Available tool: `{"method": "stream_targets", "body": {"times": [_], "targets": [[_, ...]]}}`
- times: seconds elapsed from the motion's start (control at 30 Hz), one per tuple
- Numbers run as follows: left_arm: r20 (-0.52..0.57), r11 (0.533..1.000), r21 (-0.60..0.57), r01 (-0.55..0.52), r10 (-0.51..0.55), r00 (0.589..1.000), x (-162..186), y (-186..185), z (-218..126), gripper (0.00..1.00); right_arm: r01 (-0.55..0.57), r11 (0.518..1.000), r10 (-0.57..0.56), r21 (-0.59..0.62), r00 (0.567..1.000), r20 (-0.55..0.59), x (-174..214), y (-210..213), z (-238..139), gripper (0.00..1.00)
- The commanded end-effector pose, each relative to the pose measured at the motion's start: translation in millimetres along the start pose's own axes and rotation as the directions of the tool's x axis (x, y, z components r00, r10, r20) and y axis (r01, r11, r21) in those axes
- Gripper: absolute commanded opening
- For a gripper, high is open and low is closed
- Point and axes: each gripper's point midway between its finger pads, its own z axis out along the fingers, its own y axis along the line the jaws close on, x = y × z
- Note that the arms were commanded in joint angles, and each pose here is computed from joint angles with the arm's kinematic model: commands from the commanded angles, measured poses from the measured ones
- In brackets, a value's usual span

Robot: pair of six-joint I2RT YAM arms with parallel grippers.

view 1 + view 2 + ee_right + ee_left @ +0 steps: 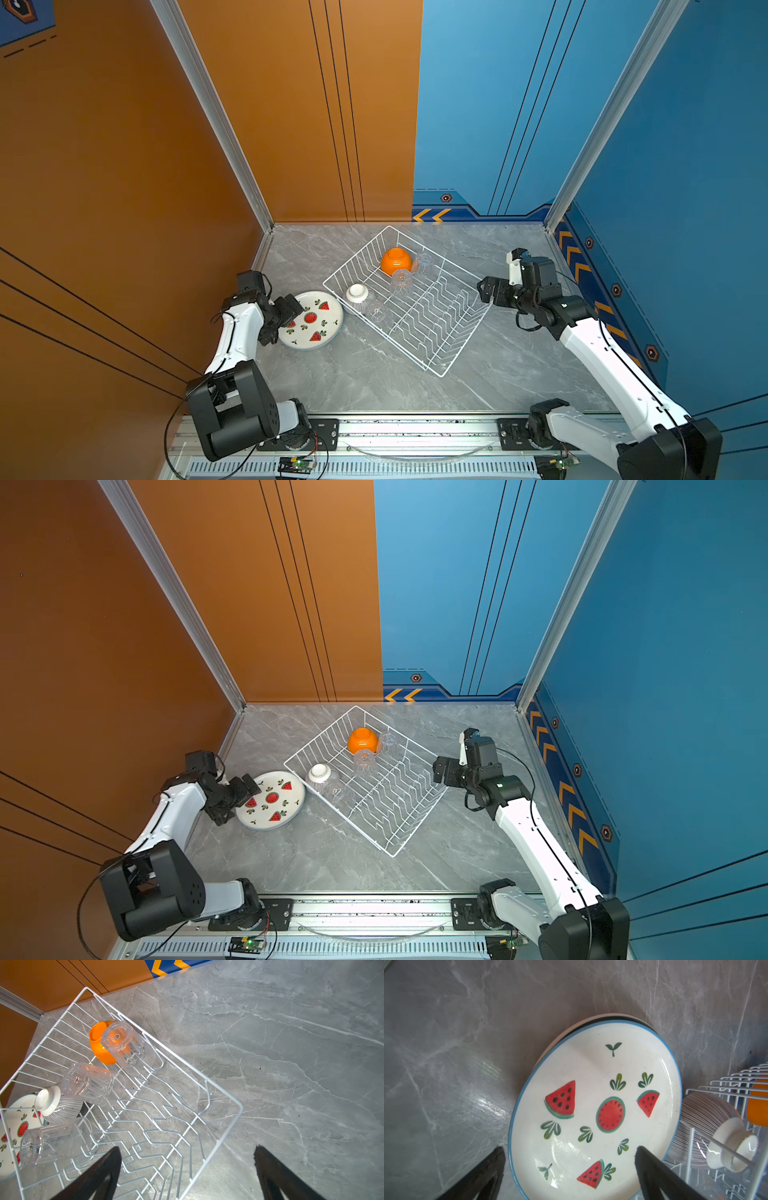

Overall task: Unload the mixed dishes from the dish rack
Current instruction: 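Lower the watermelon plate onto the plate stack and open the left gripper, then reach the right gripper toward the rack while the left lifts off the stack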

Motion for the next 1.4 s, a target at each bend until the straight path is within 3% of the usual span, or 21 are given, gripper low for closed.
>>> {"method": "stream_targets", "body": {"times": [0.0,0.23,0.47,0.57,0.73,1.0,1.17,1.37], "targets": [[0.016,0.997,-0.074,-0.015,0.016,1.0,-4.9,9.0,-5.9,0.98,0.053,0.997,-0.052,0.049,0.998,-0.027,0.3,-3.8,-4.2,1.0],[0.085,0.999,-0.035,-0.011,0.014,0.996,-14.7,-1.0,-24.2,0.98,0.101,0.993,-0.097,0.059,0.993,-0.063,-4.0,0.4,5.7,1.0],[0.208,0.98,0.159,-0.123,0.089,0.974,-5.5,-45.8,-64.4,0.98,0.134,0.991,-0.13,0.027,0.985,-0.116,-17.8,13.0,33.2,1.0],[0.275,0.947,0.256,-0.194,0.122,0.954,2.2,-68.0,-83.1,0.98,0.151,0.988,-0.149,0.005,0.979,-0.142,-21.9,21.8,47.0,1.0],[0.366,0.855,0.408,-0.32,0.168,0.915,18.0,-106.9,-106.1,0.98,0.211,0.977,-0.202,0.031,0.964,-0.172,-25.0,28.5,69.9,0.99],[0.374,0.713,0.507,-0.484,0.325,0.869,49.2,-150.3,-119.2,0.98,0.277,0.95,-0.242,0.146,0.946,-0.216,-25.5,22.5,102.4,0.95],[0.381,0.691,0.518,-0.504,0.341,0.859,58.8,-152.4,-122.6,0.98,0.285,0.929,-0.227,0.235,0.943,-0.243,-24.9,8.7,123.9,0.89],[0.407,0.705,0.507,-0.497,0.313,0.858,66.4,-138.7,-123.8,0.98,0.298,0.906,-0.221,0.301,0.939,-0.265,-22.5,-1.1,141.2,0.69]]}}
